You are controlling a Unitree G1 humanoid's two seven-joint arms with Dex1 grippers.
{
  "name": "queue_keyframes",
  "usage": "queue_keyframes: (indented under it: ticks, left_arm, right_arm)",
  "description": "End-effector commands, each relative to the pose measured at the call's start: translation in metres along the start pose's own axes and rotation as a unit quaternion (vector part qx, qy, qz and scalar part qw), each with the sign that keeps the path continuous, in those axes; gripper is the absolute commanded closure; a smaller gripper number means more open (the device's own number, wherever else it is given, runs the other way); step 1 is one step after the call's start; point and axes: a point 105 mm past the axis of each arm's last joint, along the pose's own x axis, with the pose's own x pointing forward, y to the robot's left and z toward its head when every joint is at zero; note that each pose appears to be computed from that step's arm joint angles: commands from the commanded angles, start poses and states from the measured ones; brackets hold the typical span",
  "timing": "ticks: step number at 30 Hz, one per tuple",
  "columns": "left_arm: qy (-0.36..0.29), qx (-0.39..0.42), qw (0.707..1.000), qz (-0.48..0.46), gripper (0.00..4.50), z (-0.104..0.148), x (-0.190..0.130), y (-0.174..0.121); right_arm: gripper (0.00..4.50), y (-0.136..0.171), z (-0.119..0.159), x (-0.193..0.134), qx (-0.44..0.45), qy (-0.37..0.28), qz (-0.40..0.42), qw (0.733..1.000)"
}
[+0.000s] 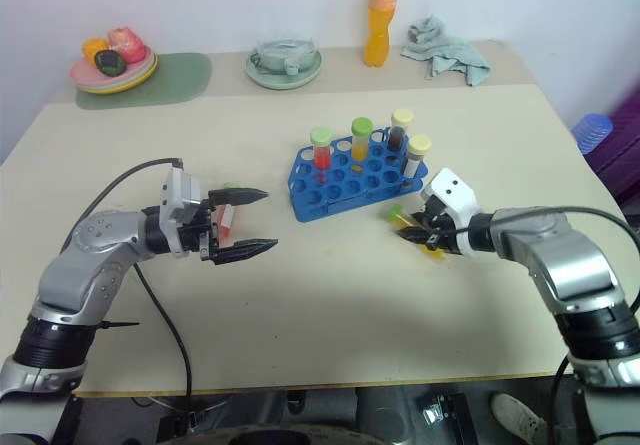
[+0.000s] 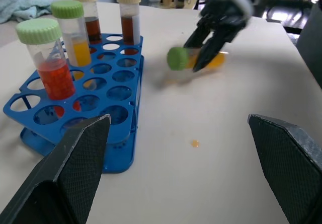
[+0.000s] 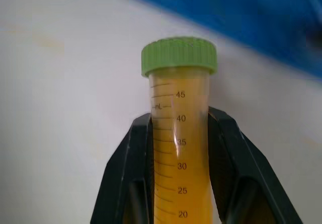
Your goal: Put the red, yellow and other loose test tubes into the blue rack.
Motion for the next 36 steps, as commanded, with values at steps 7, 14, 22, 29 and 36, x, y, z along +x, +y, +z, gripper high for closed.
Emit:
queue_keyframes:
  ticks: [7,14,22,29,36]
  left_arm:
    - [0.003,0.014,0.999,0.034,0.00,0.005,-0.016,0.018]
    - [0.003,0.016,0.999,0.037,0.00,0.003,-0.020,0.021]
    - [0.009,0.021,0.998,0.051,0.00,0.001,-0.032,0.019]
    - [0.012,0.023,0.998,0.064,0.00,0.001,-0.038,0.016]
    - [0.014,0.025,0.997,0.074,0.00,0.000,-0.043,0.014]
  right_arm:
    - [3.70,0.001,0.075,0.020,-0.093,-0.304,-0.090,0.944]
    - [3.70,-0.023,0.079,0.046,-0.052,-0.408,-0.194,0.890]
    - [3.70,-0.044,0.050,0.060,-0.009,-0.415,-0.245,0.876]
    - [3.70,-0.055,0.040,0.066,0.005,-0.409,-0.254,0.877]
    - [3.70,-0.054,0.039,0.078,0.011,-0.410,-0.243,0.879]
